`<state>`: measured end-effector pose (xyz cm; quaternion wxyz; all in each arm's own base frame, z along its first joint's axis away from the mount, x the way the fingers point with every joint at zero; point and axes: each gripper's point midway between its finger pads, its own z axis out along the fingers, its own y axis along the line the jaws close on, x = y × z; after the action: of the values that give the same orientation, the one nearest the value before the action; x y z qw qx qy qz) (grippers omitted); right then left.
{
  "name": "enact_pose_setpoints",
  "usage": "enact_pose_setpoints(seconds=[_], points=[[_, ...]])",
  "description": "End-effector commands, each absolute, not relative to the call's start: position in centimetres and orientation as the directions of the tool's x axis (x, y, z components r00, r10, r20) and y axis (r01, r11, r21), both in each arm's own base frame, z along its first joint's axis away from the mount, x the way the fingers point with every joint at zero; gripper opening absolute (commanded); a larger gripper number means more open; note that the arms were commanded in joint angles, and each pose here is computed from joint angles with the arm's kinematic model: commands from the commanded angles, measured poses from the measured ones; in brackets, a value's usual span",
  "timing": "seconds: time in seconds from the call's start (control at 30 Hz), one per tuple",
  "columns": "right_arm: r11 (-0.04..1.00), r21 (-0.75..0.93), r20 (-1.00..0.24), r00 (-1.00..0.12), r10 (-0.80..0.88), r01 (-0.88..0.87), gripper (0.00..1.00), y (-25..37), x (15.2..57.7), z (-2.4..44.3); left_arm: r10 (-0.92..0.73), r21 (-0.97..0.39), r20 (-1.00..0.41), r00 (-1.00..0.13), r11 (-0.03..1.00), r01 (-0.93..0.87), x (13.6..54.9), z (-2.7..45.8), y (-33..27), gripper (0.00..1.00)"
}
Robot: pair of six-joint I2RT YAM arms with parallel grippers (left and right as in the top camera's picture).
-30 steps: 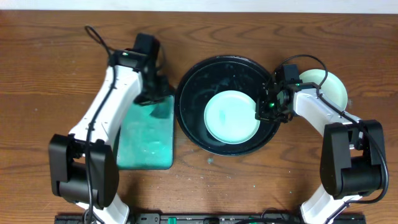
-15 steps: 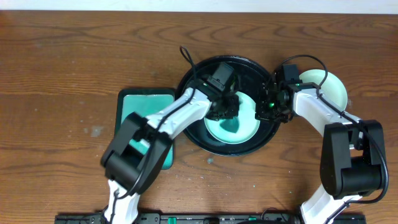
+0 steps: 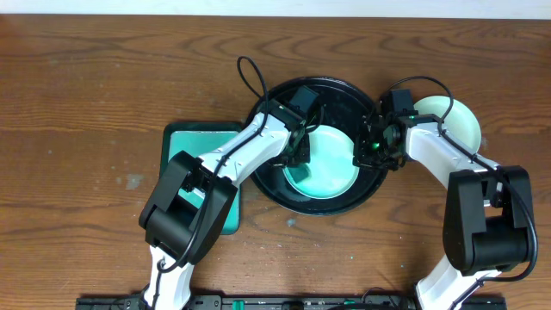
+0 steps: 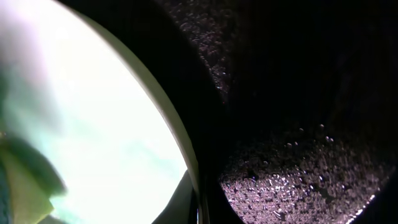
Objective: Clean dirty plates on tray and stack at the side
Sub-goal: 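Scrub the last pale green plate with the sponge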
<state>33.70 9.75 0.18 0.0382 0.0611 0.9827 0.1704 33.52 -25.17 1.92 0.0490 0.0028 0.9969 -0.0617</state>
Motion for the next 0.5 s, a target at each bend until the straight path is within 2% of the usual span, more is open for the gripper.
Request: enact_pose_setpoints(seconds=[0.0, 0.07, 0.17, 0.47], points=[[0.955, 0.267, -0.031, -0.990, 0.141, 0.127, 0.01, 8.5, 33.0, -1.4, 0.052, -0.127, -0.119, -0.992, 0.990, 0.067, 34.9, 0.4, -24.9, 0.07], [0.955, 0.267, -0.031, -0.990, 0.141, 0.127, 0.01, 8.5, 33.0, -1.4, 0.080, -0.306, -0.060, -0.995, 0.947, 0.095, 33.7, 0.5, -28.6, 0.07], [0.955, 0.267, -0.031, -0.990, 0.141, 0.127, 0.01, 8.5, 33.0, -1.4, 0.185, -0.555, 0.006, -0.983, 0.818, 0.151, 31.2, 0.8, -34.7, 0.07], [0.955, 0.267, -0.030, -0.990, 0.141, 0.128, 0.01, 8.5, 33.0, -1.4, 0.337, -0.642, 0.050, -0.940, 0.732, 0.228, 26.5, 0.7, -38.5, 0.07]])
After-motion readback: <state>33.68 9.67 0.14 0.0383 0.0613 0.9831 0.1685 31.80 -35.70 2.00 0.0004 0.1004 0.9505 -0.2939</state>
